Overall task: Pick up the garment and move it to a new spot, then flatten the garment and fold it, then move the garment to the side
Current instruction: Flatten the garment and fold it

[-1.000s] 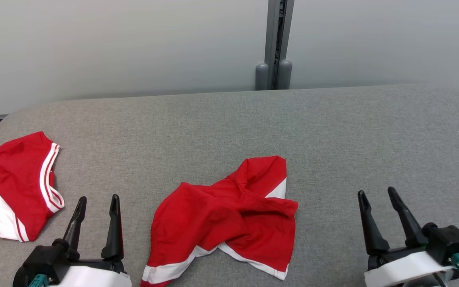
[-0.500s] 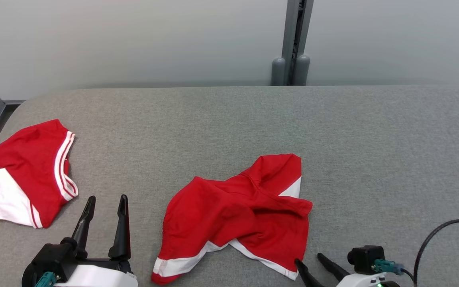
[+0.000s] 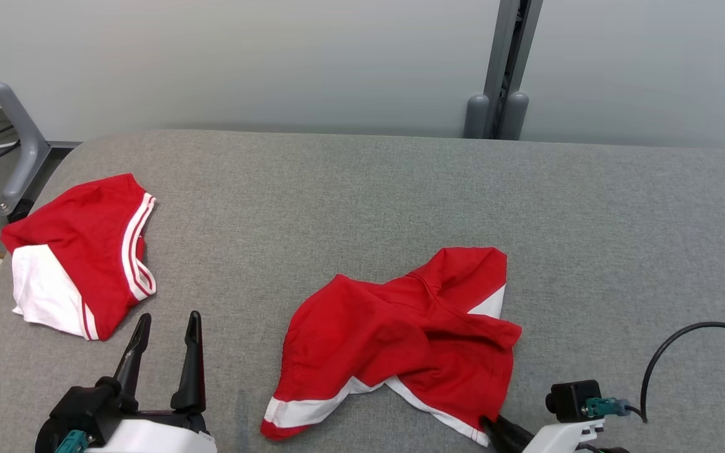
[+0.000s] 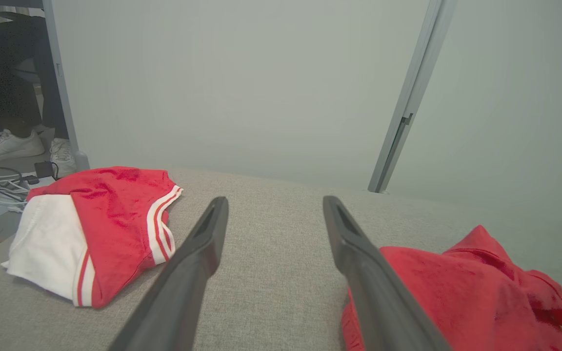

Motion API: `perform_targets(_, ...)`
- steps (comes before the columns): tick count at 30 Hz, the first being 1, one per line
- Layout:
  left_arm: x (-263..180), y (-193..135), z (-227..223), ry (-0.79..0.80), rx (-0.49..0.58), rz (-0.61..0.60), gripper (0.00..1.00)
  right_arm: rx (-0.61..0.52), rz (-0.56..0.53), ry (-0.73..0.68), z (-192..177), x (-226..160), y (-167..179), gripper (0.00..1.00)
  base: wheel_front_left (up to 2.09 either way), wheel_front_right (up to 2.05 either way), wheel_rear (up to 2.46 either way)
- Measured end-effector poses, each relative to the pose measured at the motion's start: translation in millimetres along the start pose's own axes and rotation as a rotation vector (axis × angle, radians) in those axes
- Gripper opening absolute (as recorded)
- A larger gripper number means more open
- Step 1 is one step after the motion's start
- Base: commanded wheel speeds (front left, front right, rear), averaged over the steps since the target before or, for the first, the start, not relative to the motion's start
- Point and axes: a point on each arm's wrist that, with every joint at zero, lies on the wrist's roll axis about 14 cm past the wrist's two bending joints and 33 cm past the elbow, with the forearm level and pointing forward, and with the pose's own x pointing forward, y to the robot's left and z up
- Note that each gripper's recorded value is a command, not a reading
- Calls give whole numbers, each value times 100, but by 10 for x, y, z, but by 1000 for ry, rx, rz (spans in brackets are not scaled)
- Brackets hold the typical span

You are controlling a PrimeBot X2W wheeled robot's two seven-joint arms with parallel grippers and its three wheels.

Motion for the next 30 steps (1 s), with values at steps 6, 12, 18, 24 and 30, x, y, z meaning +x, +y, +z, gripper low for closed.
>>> perform_targets(6,21,-53,-10,2,-9,-12,100,-2,2,-37,64,-39,15,0,0,0,0)
perform_targets(12,66,-157,-18,3,-12,-42,100,21,13,-103,249,-169,-37,0,0,0,0)
perform_targets(18,102,-231,-48,12,-10,-66,100,31,-30,-123,342,-392,-342,0,0,0,0)
perform_targets(24,114,-263,-102,29,-4,-82,100,60,-47,-76,340,-518,-520,0,0,0,0)
perform_targets(30,112,-259,-106,31,1,-84,100,125,-16,48,155,-599,-511,0,0,0,0)
